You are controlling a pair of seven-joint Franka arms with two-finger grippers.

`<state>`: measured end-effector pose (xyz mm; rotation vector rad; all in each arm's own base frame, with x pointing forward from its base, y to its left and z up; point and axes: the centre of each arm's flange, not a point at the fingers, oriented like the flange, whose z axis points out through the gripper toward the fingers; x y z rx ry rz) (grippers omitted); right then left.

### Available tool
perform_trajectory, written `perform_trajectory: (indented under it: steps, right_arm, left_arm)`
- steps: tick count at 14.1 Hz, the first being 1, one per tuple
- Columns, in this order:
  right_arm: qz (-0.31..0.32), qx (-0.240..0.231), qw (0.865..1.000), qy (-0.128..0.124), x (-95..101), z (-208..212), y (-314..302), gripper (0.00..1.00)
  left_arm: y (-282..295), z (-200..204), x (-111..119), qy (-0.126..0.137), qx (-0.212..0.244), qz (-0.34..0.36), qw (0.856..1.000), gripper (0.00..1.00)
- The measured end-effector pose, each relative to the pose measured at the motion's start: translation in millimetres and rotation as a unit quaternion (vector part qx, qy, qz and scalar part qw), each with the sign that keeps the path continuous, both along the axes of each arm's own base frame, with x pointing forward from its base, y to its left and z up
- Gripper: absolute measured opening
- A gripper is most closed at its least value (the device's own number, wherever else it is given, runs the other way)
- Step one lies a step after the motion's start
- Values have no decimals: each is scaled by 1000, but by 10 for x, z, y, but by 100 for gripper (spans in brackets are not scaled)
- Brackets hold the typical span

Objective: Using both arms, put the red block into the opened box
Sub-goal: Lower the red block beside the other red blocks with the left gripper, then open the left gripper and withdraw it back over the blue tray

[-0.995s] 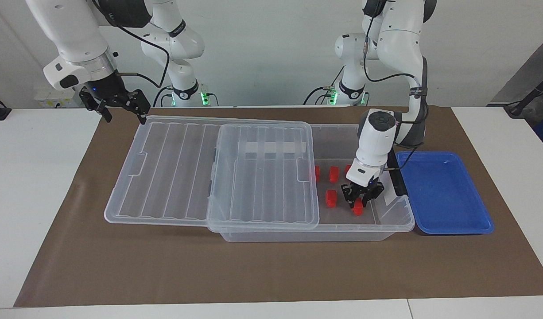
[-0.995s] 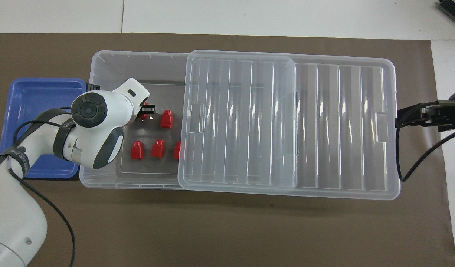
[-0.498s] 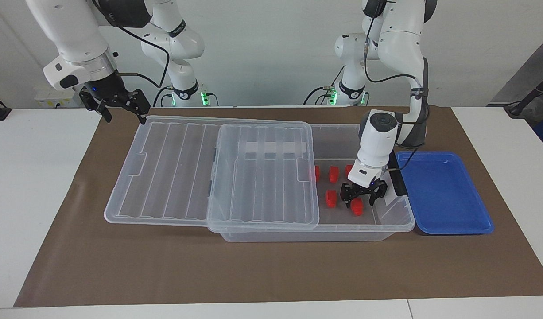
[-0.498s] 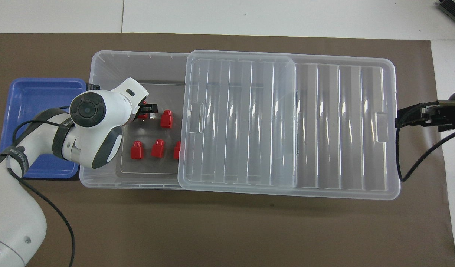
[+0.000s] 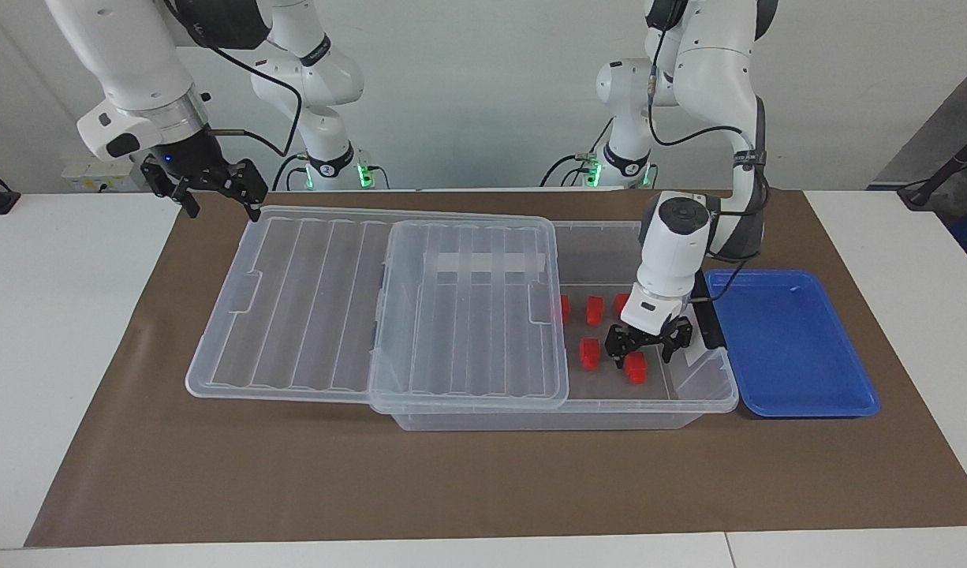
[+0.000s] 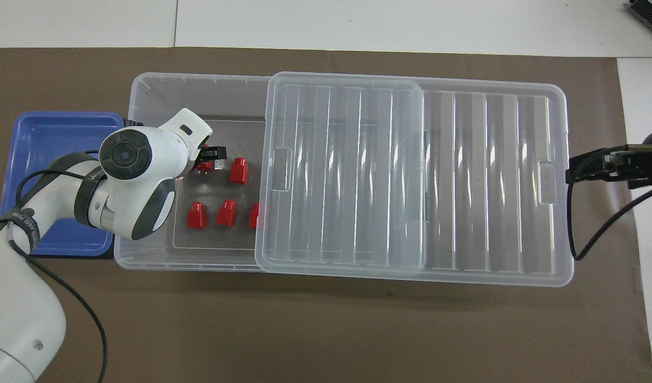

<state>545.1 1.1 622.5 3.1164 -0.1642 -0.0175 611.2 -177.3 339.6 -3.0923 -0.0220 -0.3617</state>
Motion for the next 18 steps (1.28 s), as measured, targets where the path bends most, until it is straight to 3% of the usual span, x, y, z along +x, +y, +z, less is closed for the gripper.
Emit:
perform_trajectory:
  steps: [6,12,15,18]
  right_arm:
    - [0,0,1000,0,0,0,0,100]
    - [0,0,1000,0,0,0,0,100]
    - [0,0,1000,0,0,0,0,100]
    - [0,0,1000,0,0,0,0,100]
  left_arm:
    - [-4,431,-78,10,6,30,999,100]
    - [103,1560,-201,60,22,71,995,100]
    - [250,1957,-217,81,34,39,995,100]
    - [766,2268,-212,86,22,11,996,100]
